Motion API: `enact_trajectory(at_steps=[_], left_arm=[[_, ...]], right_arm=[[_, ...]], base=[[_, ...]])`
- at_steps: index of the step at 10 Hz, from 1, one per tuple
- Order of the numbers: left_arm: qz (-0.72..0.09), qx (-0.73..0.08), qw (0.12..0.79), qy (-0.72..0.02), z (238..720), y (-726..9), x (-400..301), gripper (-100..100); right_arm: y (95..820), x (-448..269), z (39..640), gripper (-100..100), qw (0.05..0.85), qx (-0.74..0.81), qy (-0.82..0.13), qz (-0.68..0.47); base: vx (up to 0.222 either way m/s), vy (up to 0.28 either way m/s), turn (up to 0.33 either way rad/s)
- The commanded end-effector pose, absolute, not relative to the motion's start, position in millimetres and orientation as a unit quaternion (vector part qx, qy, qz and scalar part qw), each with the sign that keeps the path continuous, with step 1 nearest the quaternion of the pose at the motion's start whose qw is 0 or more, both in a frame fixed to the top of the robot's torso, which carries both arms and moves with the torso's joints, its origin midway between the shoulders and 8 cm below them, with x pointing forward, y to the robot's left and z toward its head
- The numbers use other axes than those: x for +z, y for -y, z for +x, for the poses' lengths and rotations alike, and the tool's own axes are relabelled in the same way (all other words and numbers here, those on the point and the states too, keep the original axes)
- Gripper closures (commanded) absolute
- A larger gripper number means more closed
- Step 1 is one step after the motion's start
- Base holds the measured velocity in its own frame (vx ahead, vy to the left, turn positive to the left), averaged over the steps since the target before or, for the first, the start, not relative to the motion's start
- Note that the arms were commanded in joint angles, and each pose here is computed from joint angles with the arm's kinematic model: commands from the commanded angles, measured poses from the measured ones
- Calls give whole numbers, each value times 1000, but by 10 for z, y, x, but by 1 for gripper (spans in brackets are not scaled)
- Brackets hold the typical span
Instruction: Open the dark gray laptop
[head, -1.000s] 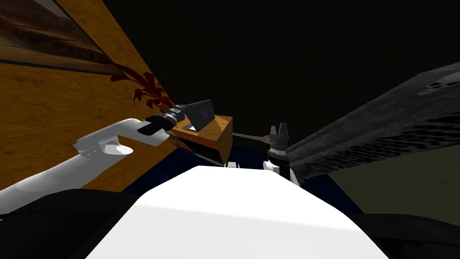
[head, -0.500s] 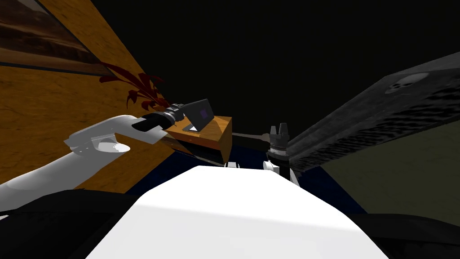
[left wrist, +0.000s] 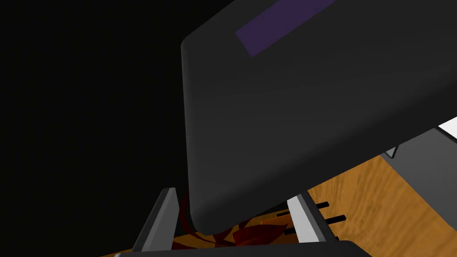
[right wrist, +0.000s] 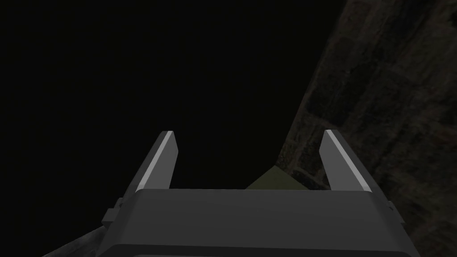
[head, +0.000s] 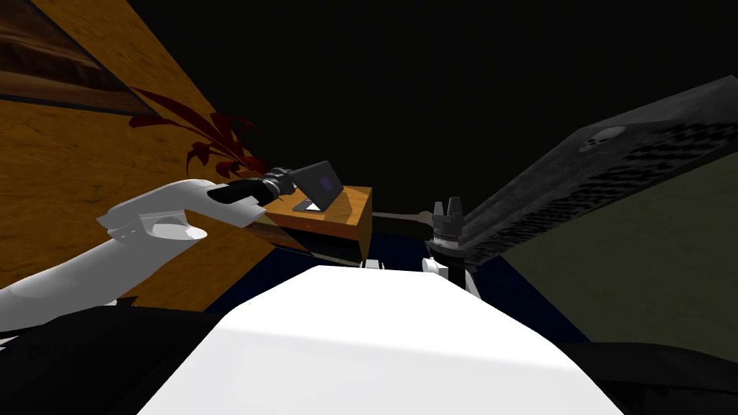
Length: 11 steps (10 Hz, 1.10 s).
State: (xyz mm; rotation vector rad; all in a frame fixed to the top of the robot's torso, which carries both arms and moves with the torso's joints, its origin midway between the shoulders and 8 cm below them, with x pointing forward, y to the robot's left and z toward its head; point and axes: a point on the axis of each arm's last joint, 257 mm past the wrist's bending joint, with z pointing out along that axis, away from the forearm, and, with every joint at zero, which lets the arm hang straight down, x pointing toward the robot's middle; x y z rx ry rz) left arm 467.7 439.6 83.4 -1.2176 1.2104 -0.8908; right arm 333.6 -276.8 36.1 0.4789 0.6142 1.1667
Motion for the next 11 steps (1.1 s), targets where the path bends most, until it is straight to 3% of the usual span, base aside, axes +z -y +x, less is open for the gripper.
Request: enact_trajectory(at_steps=[1,11], left_arm=[[-551,-393,544,-496,4689,-4487,725,100],[-680,-457,413,-398,4743,-4736,69,100]], right_arm=[[2769,360,3335,0,764,537,-283,220],[2768,360,3335,0,764,537,-283,220]], base=[[-4,70,-53],[-27,88,-66]])
